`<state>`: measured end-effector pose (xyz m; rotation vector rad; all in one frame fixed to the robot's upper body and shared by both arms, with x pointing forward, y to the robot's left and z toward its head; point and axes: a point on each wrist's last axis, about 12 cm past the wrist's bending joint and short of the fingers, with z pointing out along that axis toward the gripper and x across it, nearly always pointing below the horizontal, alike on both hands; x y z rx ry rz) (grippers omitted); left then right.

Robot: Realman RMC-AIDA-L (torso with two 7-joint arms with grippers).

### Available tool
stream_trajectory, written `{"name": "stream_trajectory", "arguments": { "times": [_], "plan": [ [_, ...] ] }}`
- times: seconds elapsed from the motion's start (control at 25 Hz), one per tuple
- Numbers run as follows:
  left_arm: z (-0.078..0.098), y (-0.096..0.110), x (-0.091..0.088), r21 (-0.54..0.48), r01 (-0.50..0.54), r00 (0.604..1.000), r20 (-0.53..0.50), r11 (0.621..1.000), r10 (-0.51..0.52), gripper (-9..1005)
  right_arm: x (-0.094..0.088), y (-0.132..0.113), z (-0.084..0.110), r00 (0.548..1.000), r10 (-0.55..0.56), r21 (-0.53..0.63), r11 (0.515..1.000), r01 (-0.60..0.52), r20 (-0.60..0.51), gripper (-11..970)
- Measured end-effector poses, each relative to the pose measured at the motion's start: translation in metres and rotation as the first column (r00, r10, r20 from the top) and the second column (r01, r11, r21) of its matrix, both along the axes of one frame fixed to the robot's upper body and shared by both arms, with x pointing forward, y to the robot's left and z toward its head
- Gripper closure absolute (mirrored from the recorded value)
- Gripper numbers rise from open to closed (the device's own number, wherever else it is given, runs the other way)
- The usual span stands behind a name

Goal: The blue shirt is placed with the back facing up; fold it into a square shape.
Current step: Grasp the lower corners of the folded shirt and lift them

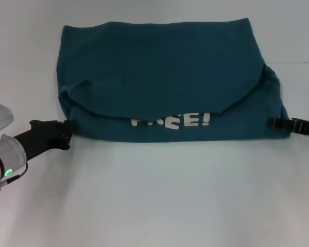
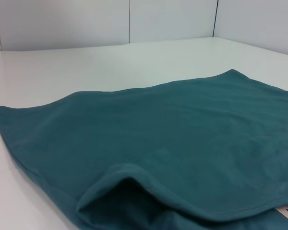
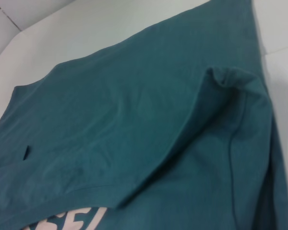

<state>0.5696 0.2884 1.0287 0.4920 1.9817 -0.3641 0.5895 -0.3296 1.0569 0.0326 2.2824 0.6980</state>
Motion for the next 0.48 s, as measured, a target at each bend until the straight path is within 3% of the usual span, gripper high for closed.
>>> {"name": "stream_trajectory", "arguments": {
  "times": [0.48],
  "plan": [
    [0.0009,-0.0003,0.0011,0.0,0.001,1.0,0.003,1.0,-0.001,980,-0.0034,-0.0028,-0.0023,1.0,-0.013,0.006,1.0,0.013,0.0,374]
  ]
}}
